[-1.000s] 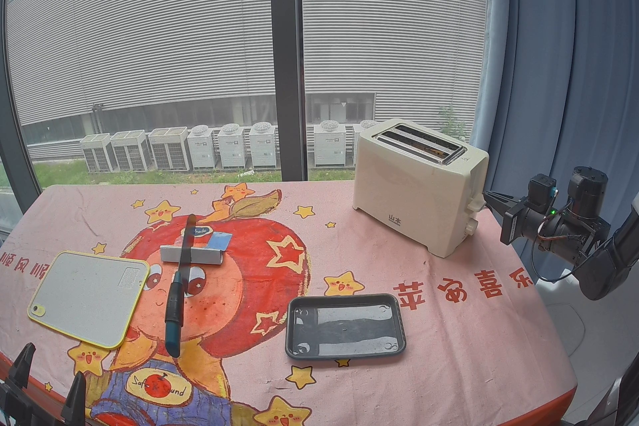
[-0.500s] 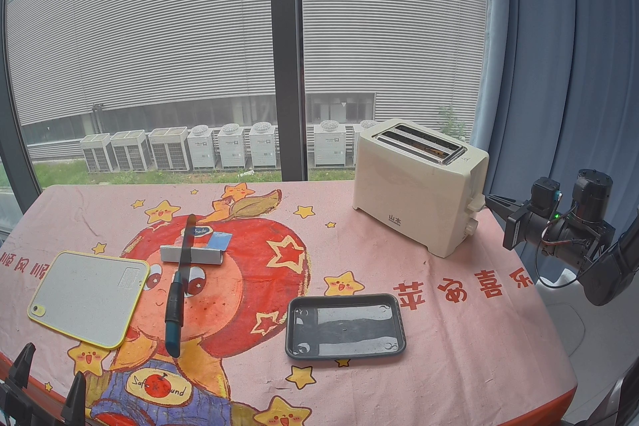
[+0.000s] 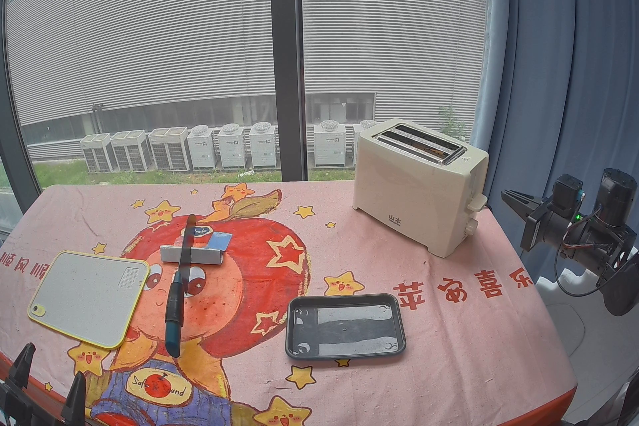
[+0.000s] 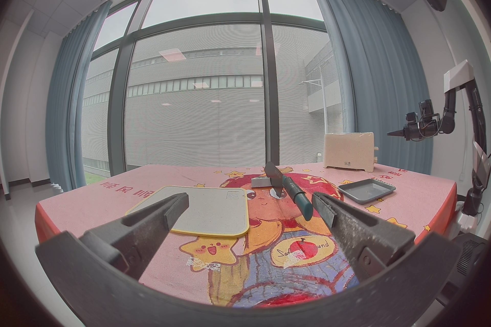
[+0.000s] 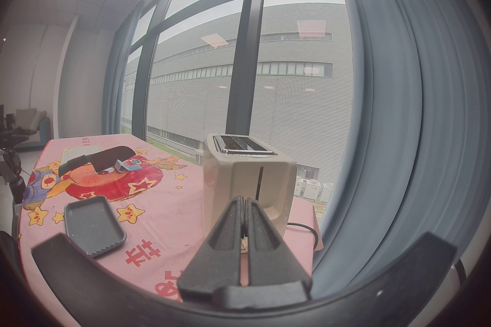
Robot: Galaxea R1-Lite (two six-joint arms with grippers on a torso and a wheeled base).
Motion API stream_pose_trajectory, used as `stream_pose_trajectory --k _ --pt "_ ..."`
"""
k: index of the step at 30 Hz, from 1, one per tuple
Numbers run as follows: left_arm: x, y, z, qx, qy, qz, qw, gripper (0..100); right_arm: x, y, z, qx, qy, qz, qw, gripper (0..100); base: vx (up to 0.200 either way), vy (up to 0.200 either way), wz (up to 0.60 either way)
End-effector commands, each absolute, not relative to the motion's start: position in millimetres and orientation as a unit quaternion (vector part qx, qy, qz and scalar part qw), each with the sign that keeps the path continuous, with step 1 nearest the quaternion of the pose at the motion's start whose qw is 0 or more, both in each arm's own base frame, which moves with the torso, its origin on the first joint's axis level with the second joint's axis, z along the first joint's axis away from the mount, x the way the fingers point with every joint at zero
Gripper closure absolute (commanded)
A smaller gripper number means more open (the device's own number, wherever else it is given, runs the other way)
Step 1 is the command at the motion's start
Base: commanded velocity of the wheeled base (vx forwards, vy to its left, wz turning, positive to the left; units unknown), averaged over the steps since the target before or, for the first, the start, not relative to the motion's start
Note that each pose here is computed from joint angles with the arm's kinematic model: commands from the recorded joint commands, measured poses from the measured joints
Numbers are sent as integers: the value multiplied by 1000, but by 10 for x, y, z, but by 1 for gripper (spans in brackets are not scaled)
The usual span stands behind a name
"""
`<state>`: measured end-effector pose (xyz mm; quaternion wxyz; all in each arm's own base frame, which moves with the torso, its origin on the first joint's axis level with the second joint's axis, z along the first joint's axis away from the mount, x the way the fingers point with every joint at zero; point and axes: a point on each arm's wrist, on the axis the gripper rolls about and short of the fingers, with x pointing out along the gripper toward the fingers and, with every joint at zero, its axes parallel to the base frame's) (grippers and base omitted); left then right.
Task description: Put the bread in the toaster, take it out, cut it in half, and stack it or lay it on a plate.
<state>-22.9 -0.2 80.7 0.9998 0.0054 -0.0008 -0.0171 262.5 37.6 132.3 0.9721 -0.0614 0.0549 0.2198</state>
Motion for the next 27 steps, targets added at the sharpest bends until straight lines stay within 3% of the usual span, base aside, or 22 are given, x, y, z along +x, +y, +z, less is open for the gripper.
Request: stream_pose_trajectory --k 1,27 --pt "-222 -2 761 5 4 -17 1000 0 2550 366 1434 -64 34 218 973 100 0 0 0" --pt "-222 -2 761 5 4 -17 1000 0 2477 368 1296 -83 59 229 968 100 0 0 0"
